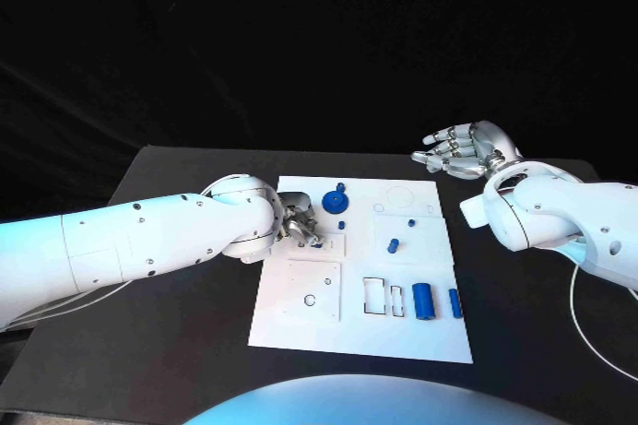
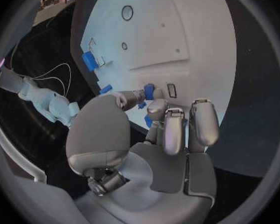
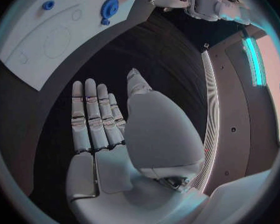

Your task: Assemble the parts on the task board

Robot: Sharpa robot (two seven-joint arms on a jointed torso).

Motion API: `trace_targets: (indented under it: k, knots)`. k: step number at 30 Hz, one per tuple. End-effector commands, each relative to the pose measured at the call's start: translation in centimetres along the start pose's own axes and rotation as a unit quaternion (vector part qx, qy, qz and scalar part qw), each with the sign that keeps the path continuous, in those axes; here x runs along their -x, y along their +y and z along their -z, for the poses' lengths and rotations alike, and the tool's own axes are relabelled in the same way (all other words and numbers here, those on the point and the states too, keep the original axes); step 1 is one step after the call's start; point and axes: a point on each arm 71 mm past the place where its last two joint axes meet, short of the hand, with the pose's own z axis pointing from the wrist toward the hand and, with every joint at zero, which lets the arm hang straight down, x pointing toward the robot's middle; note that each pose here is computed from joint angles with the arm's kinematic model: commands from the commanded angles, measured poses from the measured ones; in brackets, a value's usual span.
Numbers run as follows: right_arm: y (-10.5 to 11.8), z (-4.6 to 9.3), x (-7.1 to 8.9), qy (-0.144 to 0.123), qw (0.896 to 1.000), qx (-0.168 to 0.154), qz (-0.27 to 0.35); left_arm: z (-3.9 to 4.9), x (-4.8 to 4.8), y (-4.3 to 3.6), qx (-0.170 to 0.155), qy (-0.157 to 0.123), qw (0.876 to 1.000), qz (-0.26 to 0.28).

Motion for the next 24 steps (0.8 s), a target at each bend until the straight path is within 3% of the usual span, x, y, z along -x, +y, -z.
trace_targets:
  k: [1, 24]
  knots:
    - [0.08, 0.01, -0.11, 0.007, 1.0, 0.007, 0.003, -0.01, -0.41, -0.05, 0.0, 0.016, 1.0, -0.01]
    - [0.0, 0.04, -0.18, 0.008, 1.0, 0.007, 0.003, -0.24, -0.33, -0.02, 0.002, 0.019, 1.0, -0.005]
